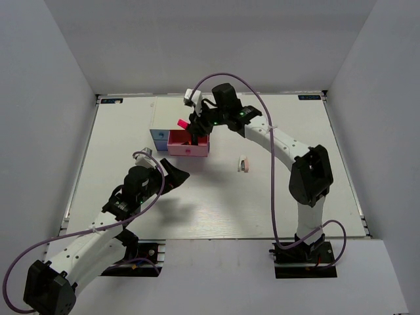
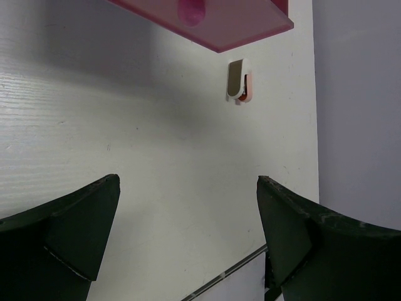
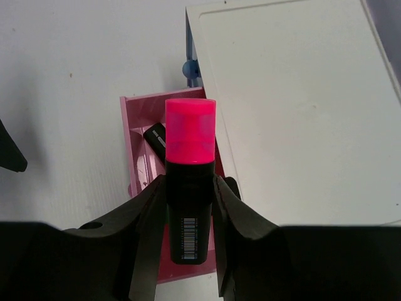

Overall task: Sort the stationery into containers
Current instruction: Place the pen in the drawer.

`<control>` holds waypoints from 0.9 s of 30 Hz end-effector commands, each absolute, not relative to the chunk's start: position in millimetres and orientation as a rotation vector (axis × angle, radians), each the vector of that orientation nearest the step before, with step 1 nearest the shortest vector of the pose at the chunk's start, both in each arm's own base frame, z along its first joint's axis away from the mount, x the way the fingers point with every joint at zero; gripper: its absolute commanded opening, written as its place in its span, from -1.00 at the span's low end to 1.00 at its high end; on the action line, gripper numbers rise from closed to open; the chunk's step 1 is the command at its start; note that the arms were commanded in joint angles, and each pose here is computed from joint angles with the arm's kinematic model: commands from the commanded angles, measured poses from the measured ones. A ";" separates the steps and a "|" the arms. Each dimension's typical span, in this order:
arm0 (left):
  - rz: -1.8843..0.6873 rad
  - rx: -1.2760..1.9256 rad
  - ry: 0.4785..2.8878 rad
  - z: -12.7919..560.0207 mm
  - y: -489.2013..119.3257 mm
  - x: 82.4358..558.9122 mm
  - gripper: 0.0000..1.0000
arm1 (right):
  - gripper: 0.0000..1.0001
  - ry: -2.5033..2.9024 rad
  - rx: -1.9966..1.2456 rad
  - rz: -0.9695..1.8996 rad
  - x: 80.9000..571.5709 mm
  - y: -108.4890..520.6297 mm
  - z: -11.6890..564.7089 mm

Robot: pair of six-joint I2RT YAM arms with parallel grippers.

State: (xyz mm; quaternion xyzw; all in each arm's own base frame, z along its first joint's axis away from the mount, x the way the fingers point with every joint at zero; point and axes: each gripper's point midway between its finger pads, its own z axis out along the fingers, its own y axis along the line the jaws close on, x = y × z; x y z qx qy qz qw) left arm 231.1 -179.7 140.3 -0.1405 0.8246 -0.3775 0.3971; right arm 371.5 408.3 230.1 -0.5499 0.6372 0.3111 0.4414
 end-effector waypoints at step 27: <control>-0.941 -0.368 2.080 137.9 -174.7 227.2 1.00 | -0.18 1.541 -1.257 0.628 382.3 394.5 264.3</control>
